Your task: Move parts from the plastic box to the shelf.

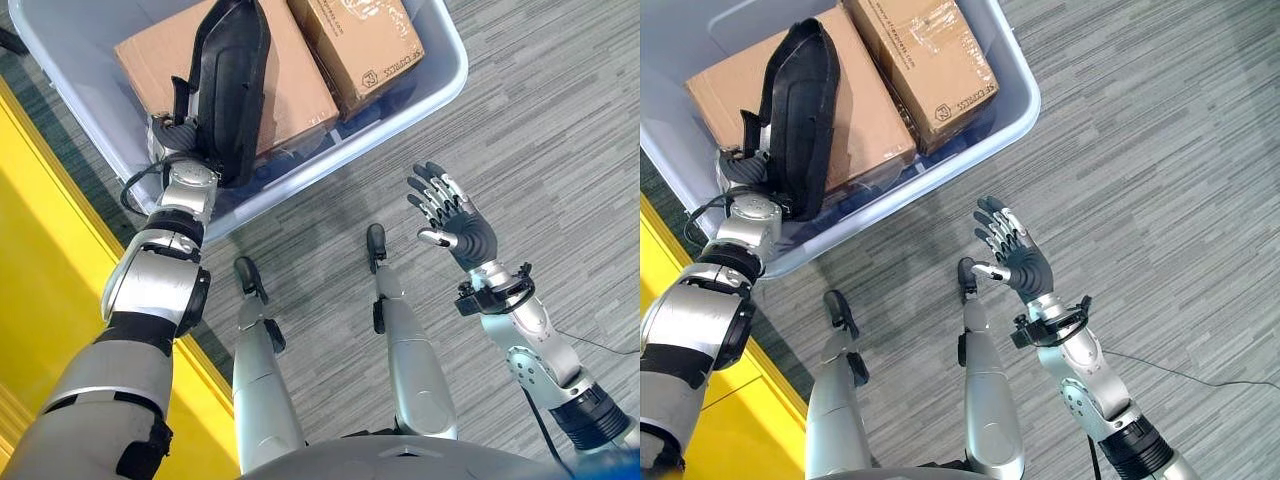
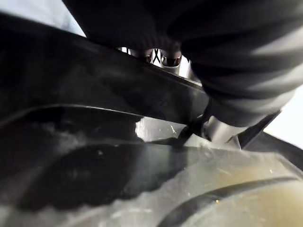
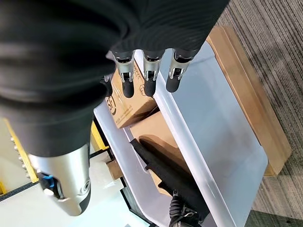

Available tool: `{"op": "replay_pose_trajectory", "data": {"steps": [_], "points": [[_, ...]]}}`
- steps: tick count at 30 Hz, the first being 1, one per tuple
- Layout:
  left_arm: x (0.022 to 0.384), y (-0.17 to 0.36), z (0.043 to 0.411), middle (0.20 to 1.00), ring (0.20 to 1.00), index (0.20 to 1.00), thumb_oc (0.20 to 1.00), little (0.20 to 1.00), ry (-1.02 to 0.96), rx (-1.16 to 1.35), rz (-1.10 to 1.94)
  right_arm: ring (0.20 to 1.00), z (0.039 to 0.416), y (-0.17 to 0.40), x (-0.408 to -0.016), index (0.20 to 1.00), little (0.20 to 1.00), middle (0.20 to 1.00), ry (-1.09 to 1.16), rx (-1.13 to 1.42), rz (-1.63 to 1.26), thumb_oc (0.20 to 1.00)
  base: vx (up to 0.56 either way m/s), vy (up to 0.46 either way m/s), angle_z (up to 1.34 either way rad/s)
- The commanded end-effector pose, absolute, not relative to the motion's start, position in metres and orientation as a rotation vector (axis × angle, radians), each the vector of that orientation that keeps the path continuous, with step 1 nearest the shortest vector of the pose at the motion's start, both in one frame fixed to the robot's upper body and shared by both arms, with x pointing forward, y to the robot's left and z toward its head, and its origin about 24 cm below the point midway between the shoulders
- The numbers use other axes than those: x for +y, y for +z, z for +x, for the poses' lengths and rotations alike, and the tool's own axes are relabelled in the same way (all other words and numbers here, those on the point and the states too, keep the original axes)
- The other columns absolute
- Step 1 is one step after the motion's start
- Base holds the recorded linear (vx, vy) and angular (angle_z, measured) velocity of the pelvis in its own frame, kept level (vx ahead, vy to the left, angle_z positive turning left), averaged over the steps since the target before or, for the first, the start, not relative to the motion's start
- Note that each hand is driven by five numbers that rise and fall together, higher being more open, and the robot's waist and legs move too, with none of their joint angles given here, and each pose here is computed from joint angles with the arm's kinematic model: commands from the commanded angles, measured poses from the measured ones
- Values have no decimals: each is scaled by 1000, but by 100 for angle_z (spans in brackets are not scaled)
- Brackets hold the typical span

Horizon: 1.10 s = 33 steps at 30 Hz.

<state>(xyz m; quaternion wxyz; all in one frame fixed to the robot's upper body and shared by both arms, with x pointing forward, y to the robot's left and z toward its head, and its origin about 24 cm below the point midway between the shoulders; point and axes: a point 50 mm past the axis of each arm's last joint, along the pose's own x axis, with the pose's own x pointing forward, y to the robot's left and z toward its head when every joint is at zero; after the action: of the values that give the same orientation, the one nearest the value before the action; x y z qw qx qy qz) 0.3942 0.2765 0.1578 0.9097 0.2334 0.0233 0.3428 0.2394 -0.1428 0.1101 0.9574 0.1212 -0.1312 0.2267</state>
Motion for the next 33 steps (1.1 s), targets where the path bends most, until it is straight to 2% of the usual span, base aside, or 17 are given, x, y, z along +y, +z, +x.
{"op": "replay_pose_trajectory", "data": {"steps": [1, 4, 5, 10, 13, 20, 33], "points": [[291, 146, 387, 200, 200, 200, 200, 200, 726, 102, 535, 1000, 234, 136, -154, 1000, 1000, 1000, 486, -391, 222, 1000, 0, 0, 0], [289, 148, 387, 200, 200, 200, 200, 200, 725, 77, 486, 1000, 235, 135, -154, 1000, 1000, 1000, 478, -390, 223, 1000, 0, 0, 0], [284, 152, 389, 200, 200, 200, 200, 200, 725, 19, 371, 1000, 236, 133, -155, 1000, 1000, 1000, 455, -389, 230, 1000, 0, 0, 0], [272, 139, 384, 200, 200, 200, 200, 200, 705, -49, 199, 1000, 238, 129, -154, 1000, 1000, 1000, 419, -384, 237, 1000, 0, 0, 0], [258, 135, 376, 200, 200, 200, 200, 200, 644, -152, 199, 1000, 240, 130, -155, 1000, 1000, 1000, 390, -394, 233, 1000, 9, 3, 3], [263, 124, 338, 200, 200, 200, 200, 200, 599, -289, 132, 1000, 244, 127, -160, 1000, 1000, 1000, 334, -389, 211, 1000, 6, 14, 9], [268, 156, 289, 200, 200, 200, 200, 200, 443, -542, 172, 1000, 245, 122, -172, 1000, 1000, 1000, 317, -359, 161, 1000, 53, 13, 8]]}}
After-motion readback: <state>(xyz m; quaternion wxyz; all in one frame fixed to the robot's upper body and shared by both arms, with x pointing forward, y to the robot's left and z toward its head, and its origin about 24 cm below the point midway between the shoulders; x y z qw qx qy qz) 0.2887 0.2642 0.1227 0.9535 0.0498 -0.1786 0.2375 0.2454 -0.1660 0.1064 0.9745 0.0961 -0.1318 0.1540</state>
